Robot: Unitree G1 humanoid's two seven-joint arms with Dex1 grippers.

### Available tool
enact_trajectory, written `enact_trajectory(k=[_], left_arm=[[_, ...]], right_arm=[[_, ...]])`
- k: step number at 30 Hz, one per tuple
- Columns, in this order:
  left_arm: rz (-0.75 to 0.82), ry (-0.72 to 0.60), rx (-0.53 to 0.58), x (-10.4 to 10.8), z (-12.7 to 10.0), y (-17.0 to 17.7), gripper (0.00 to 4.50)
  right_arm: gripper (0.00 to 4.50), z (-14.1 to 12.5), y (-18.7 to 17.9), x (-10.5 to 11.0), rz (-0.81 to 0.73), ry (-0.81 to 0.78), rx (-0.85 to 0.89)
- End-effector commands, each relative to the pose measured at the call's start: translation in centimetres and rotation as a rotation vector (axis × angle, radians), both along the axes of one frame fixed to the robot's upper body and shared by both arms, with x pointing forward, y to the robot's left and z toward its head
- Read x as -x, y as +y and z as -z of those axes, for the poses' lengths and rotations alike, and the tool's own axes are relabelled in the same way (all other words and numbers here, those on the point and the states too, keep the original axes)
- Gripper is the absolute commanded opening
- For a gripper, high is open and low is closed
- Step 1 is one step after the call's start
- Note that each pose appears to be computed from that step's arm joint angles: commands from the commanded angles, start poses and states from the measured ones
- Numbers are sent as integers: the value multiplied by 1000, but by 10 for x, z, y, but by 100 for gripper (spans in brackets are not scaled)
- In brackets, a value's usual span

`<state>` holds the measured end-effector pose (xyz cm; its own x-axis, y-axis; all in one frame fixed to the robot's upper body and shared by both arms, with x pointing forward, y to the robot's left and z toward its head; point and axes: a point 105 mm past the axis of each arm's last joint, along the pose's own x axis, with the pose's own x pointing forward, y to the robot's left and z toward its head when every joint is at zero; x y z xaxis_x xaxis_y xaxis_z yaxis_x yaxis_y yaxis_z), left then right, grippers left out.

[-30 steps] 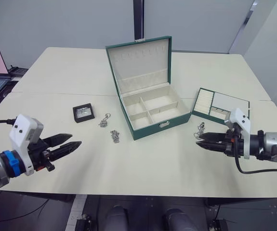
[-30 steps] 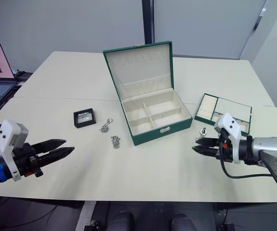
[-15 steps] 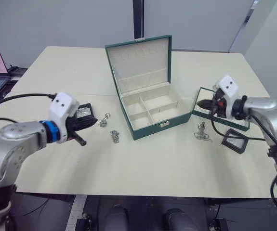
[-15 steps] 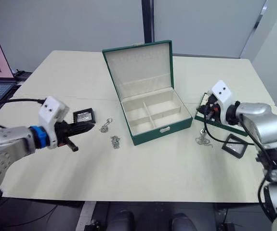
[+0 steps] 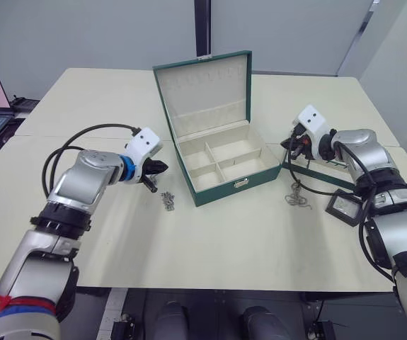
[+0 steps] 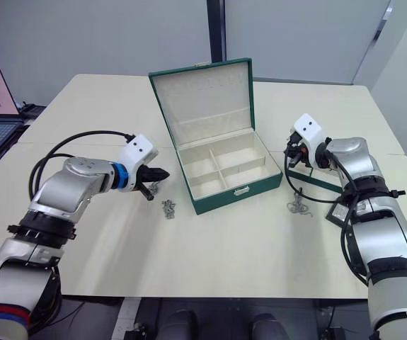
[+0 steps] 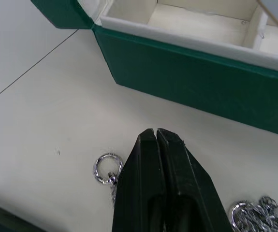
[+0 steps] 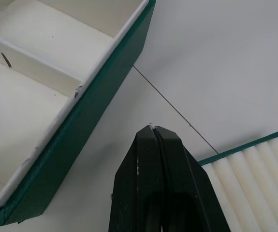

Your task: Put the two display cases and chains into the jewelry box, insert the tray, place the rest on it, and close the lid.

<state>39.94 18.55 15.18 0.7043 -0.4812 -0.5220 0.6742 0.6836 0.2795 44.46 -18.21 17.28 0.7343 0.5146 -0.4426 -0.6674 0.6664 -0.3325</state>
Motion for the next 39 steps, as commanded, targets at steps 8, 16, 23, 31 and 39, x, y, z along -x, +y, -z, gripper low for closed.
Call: enact_trajectory(k=[8, 16, 23, 31, 39], left_arm=[[93, -24, 5, -21, -2, -32, 4], [108, -41, 14, -32, -3, -44, 4], [119, -44, -8, -35, -5, -42, 4], [127, -44, -21, -36, -5, -40, 4], [127, -47, -27, -39, -5, -39, 4]], right_arm=[[0, -4, 19, -1, -70, -18, -14], [0, 2, 26, 6, -115, 5, -27], [0, 11, 33, 28, -159, 35, -52], [0, 26, 46, 58, -169, 81, -83], [0, 29, 52, 72, -164, 100, -99]])
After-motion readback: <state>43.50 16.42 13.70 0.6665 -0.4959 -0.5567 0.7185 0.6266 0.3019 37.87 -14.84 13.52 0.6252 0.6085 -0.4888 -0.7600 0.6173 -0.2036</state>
